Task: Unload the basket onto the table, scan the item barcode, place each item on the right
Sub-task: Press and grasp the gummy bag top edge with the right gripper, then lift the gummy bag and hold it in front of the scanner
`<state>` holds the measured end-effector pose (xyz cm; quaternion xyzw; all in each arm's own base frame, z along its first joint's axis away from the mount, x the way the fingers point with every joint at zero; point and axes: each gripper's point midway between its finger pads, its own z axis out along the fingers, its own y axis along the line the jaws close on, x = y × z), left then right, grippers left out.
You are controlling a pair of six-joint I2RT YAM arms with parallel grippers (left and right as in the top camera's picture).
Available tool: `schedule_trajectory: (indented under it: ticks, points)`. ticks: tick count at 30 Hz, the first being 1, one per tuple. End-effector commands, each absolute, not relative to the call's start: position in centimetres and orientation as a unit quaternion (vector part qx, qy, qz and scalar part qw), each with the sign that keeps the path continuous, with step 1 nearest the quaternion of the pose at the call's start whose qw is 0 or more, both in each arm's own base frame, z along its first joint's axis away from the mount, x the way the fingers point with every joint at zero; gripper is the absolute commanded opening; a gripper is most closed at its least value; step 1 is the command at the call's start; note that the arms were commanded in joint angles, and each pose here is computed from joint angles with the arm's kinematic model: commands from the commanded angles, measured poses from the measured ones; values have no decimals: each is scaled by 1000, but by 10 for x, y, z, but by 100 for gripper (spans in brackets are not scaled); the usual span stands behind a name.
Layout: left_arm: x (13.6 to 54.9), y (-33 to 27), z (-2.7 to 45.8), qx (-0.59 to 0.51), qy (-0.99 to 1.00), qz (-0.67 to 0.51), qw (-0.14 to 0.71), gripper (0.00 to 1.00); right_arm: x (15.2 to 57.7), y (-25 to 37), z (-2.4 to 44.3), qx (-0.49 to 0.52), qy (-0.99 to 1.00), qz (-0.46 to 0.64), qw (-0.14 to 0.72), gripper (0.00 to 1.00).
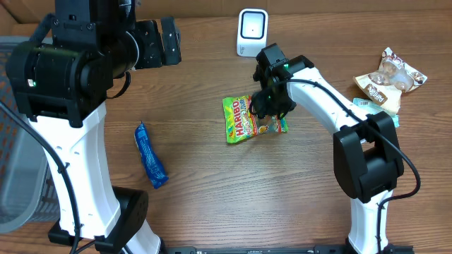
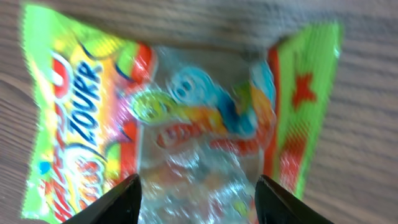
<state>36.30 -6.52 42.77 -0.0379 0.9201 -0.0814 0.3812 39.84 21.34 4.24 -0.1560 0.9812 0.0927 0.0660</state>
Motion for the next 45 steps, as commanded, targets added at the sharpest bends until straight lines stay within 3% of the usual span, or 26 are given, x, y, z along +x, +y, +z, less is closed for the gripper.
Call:
schedule_trajectory:
  ticks: [1, 11, 12, 14, 17, 19, 24, 28, 36, 45]
  points:
    - [363, -65, 429, -39, 919, -80, 384, 100, 390, 214, 27, -145, 982, 109, 51, 60]
    - [363, -65, 429, -39, 919, -80, 384, 100, 398, 189, -12, -142, 985, 42, 93, 57]
    - [363, -65, 429, -39, 919, -80, 384, 100, 397, 187, -14, -142, 985, 38, 92, 52]
    - [363, -65, 429, -39, 919, -80, 384, 100, 395, 184, -16, -141, 985, 32, 89, 30]
    - [363, -65, 429, -39, 919, -80, 384, 100, 395, 184, -16, -141, 985, 32, 89, 11]
    - [363, -65, 429, -39, 919, -80, 384, 100, 395, 184, -15, -141, 985, 32, 89, 4]
    - [363, -65, 429, -39, 919, -80, 384, 100, 401, 187, 2, -141, 985, 33, 93, 4]
    - [363, -65, 429, -39, 919, -80, 384, 100, 419, 195, 41, -141, 982, 40, 118, 4]
    - [363, -65, 429, -39, 919, -80, 384, 100, 467, 217, 126, -139, 964, 69, 215, 4]
    - [363, -65, 429, -39, 919, -80, 384, 100, 519, 223, 178, -102, 932, 64, 343, 4]
